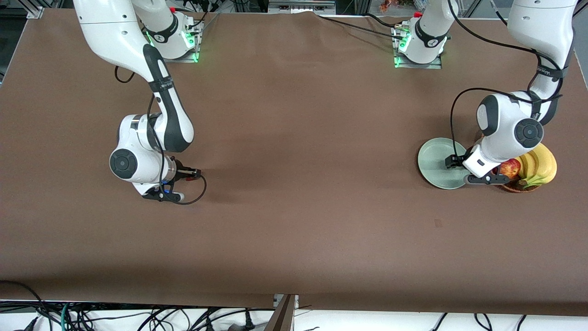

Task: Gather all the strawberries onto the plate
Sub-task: 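Lower the strawberry onto the plate and open the left gripper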

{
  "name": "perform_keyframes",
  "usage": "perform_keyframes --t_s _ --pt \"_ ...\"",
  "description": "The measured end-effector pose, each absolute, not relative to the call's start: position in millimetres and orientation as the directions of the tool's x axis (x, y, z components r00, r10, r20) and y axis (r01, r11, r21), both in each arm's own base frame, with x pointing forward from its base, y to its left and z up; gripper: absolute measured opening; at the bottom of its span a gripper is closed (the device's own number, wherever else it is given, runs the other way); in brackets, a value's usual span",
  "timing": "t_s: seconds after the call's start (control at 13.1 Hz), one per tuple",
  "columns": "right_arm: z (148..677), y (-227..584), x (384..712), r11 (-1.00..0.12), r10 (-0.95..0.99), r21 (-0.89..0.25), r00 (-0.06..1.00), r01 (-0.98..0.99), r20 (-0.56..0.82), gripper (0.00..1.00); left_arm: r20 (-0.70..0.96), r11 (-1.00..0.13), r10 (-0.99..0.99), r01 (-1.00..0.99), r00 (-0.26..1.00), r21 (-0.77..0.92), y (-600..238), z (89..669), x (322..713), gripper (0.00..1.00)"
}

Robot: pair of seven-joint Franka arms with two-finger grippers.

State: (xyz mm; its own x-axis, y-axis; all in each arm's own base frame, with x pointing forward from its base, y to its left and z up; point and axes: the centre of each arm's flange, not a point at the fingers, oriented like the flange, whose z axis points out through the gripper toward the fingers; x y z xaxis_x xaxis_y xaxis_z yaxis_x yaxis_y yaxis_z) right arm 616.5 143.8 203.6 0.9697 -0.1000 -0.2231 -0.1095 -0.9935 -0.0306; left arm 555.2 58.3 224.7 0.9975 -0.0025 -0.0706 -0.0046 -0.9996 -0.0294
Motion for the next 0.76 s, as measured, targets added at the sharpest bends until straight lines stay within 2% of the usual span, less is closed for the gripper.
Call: perform_keyframes --t_s 0.08,0.38,0.46,0.76 --pt "200 143 616 -0.993 -0.102 -0.027 0.969 -0.111 -0.225 0.63 -0.057 -1.0 -0.01 -0.011 0.998 -0.027 55 241 560 0.99" --pt "194 146 616 -0.991 -0.124 -0.027 0.966 -0.133 -0.228 0.6 -0.009 -0.995 -0.103 -0.103 0.995 -0.005 11 307 565 1.0" --pt "193 146 616 -0.99 -0.128 -0.027 0.965 -0.138 -0.23 0.56 0.001 -0.993 -0.121 -0.121 0.993 -0.001 1 318 564 1.0" --pt "183 145 615 -0.99 -0.135 -0.019 0.964 -0.143 -0.231 0.51 -0.02 -0.991 -0.136 -0.136 0.991 0.005 -7 342 556 1.0"
